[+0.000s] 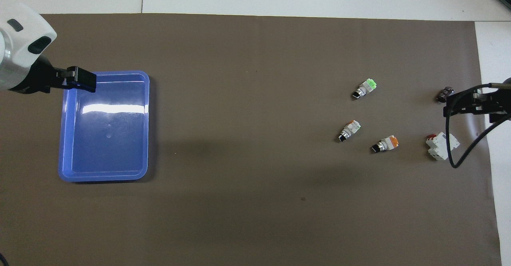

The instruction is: Turn and place switch with both arms

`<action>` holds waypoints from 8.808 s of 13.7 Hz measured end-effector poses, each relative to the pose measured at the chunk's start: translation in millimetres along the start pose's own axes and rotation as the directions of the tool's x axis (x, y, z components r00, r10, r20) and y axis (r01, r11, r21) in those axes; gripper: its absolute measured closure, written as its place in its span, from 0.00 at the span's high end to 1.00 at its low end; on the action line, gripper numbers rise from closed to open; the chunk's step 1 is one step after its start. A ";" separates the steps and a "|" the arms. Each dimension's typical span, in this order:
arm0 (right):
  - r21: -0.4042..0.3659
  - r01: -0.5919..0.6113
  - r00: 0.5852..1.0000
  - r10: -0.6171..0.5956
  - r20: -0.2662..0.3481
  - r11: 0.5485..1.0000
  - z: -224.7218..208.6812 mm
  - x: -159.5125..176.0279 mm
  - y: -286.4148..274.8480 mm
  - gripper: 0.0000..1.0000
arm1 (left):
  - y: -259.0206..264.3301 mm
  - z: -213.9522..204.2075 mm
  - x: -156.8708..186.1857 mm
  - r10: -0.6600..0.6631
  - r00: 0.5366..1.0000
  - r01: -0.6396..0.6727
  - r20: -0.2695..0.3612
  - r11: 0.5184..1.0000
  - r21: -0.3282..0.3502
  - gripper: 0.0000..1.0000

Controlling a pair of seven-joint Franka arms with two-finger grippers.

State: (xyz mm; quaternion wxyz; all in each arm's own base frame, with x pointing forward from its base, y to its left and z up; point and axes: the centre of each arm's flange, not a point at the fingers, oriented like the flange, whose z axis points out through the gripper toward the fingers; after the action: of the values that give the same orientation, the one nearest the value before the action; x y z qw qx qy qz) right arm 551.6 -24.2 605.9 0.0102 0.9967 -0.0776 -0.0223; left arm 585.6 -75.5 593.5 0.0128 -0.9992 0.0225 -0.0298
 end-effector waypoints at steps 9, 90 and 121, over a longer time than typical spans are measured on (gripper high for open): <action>0.031 -0.102 0.988 0.105 -0.117 0.994 75.0 21.3 -26.4 1.00 | 0.0 0.0 0.0 0.000 1.000 0.000 0.000 1.000 0.000 1.00; 0.248 -0.958 0.284 0.616 0.735 0.146 51.7 -51.1 -374.6 0.33 | 4.9 -1.7 4.6 0.008 0.999 -0.008 -0.046 1.000 -0.009 1.00; 0.248 -0.958 0.284 0.616 0.735 0.146 51.3 -50.8 -374.8 0.33 | 150.9 -25.1 -50.7 0.116 0.955 -0.272 -0.273 0.705 -0.655 0.41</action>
State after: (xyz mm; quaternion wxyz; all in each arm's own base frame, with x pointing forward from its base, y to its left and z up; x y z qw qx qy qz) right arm 556.8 353.1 547.9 -0.3540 0.6711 -0.6123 -0.2222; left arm 526.9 -224.4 611.4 -0.3565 -0.9157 0.1386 -0.1235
